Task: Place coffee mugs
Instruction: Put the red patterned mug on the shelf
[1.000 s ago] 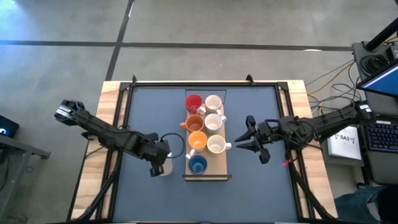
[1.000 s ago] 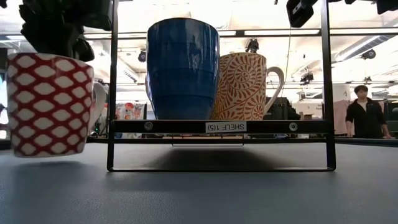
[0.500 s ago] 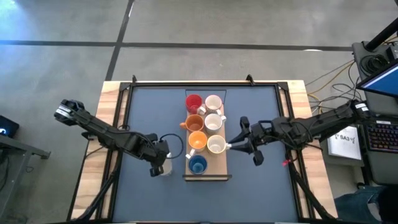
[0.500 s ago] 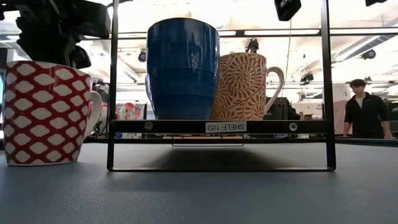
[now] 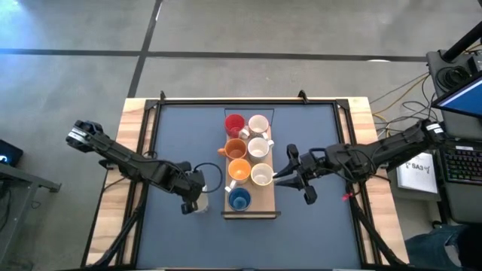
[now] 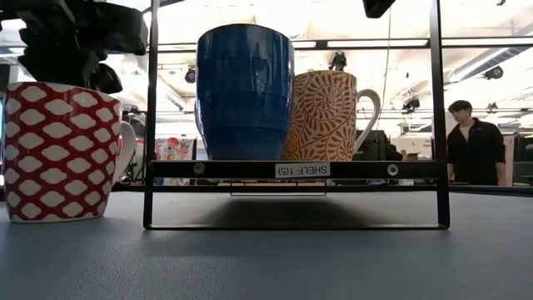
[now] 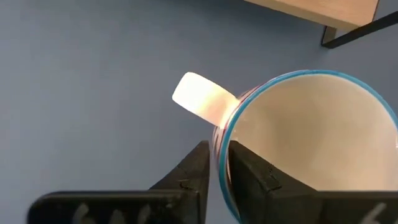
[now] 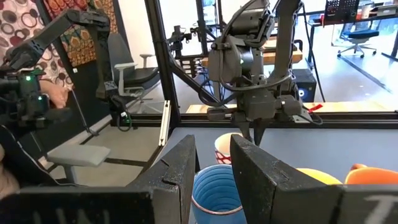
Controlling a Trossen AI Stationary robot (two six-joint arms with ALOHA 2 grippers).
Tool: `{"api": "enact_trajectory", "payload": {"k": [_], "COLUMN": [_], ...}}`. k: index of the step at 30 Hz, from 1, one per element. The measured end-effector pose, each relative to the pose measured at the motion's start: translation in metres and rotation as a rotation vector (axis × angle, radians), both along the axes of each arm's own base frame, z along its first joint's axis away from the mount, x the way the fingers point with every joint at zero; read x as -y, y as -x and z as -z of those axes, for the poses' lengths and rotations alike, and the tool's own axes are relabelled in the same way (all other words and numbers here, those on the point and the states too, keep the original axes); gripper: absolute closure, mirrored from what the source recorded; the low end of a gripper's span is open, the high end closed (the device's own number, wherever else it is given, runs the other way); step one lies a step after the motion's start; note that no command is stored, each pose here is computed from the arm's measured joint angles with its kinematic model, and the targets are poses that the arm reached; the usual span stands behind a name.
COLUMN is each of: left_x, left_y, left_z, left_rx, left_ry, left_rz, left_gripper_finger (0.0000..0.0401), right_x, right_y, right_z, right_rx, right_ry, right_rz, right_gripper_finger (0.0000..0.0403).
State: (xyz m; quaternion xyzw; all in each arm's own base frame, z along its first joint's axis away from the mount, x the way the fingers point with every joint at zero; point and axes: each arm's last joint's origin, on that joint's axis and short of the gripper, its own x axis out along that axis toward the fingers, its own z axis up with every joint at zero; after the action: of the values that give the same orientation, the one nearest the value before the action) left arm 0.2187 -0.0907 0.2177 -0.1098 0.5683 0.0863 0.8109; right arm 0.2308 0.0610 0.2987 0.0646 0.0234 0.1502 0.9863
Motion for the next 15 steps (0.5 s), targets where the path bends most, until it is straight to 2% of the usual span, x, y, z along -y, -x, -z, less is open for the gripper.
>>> {"api": "enact_trajectory", "payload": {"k": [8,15], "left_x": [-0.001,0.002], "left_y": [-0.002,-0.010], "left_z": [-0.002,-0.024], "left_rx": [0.026,0.098], "left_ry": [-0.058,-0.081], "left_rz": [0.033,0.105], "left_gripper_finger": [0.0283,0.0233], "right_x": [-0.005,-0.017], "right_y": [-0.006,-0.017], "right_z": [-0.003,0.001], "right_rx": [-0.006,-0.094], "right_ry": [-0.001,0.042], "right_rz": [0.022,0.111], "right_gripper_finger": [0.0310,0.0310]}}
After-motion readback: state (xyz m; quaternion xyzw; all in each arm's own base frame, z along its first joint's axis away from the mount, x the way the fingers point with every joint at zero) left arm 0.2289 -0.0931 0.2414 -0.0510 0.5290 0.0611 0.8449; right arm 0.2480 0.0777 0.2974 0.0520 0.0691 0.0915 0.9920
